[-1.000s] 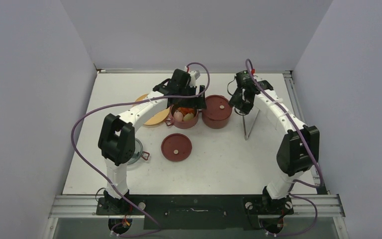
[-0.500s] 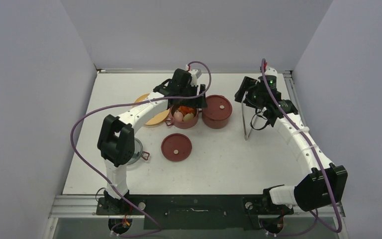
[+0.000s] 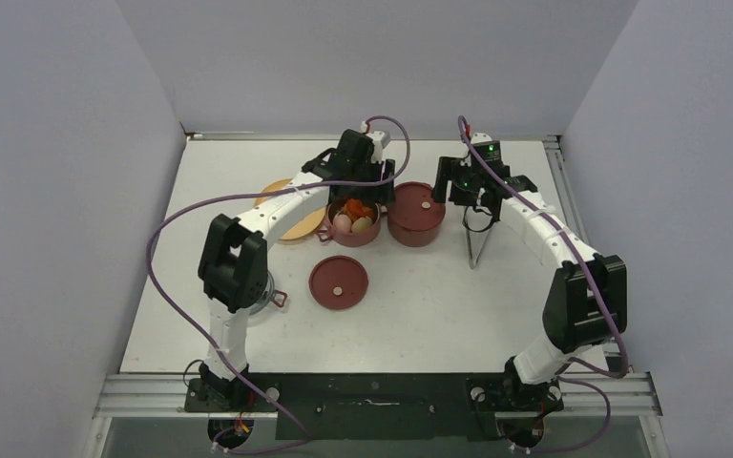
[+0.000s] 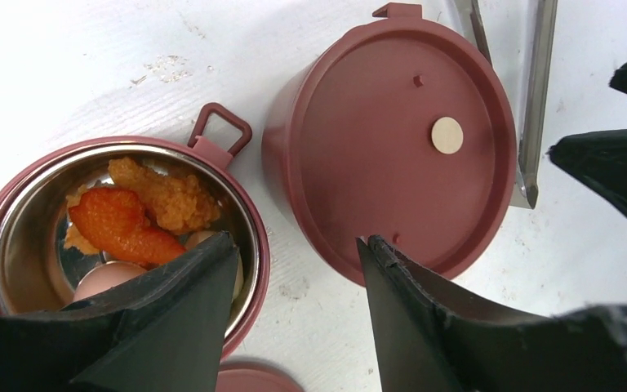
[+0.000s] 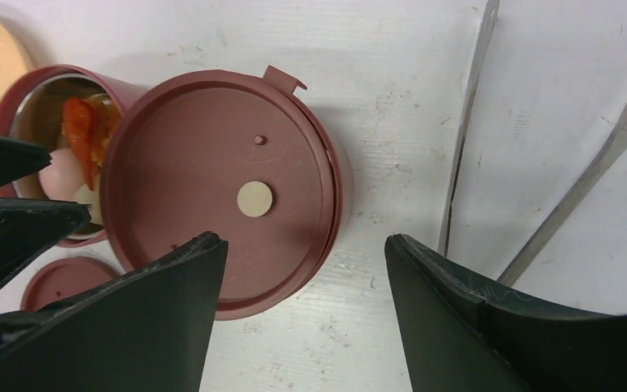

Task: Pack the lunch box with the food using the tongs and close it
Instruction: Close the box lid on the packing box.

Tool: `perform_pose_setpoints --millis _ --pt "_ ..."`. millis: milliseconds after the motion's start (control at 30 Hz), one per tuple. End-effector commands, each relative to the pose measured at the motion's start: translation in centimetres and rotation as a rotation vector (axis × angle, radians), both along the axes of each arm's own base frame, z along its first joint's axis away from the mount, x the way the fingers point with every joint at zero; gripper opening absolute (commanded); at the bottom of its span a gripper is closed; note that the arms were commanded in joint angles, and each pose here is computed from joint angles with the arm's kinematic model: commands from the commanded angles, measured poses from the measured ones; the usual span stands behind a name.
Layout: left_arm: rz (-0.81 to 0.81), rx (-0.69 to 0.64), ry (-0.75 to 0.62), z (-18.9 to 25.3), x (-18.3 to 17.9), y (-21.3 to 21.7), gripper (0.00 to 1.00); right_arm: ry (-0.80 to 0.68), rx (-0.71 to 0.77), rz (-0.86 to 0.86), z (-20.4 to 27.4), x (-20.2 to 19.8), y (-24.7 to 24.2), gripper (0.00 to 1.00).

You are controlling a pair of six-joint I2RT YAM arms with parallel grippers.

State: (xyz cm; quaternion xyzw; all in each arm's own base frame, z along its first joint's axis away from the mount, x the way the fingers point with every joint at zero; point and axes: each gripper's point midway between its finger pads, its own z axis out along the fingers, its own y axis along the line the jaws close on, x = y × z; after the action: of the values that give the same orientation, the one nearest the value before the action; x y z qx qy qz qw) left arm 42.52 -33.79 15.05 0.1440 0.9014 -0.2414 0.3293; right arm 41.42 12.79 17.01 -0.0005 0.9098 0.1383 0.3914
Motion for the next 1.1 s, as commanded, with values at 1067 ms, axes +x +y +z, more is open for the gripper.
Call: perform_pose_setpoints --millis 1067 --pt "-0.042 0.127 -0.083 0.5 1.8 -2.8 0.4 0.076 -0.147 -0.026 -2.5 1.8 -0.9 0.7"
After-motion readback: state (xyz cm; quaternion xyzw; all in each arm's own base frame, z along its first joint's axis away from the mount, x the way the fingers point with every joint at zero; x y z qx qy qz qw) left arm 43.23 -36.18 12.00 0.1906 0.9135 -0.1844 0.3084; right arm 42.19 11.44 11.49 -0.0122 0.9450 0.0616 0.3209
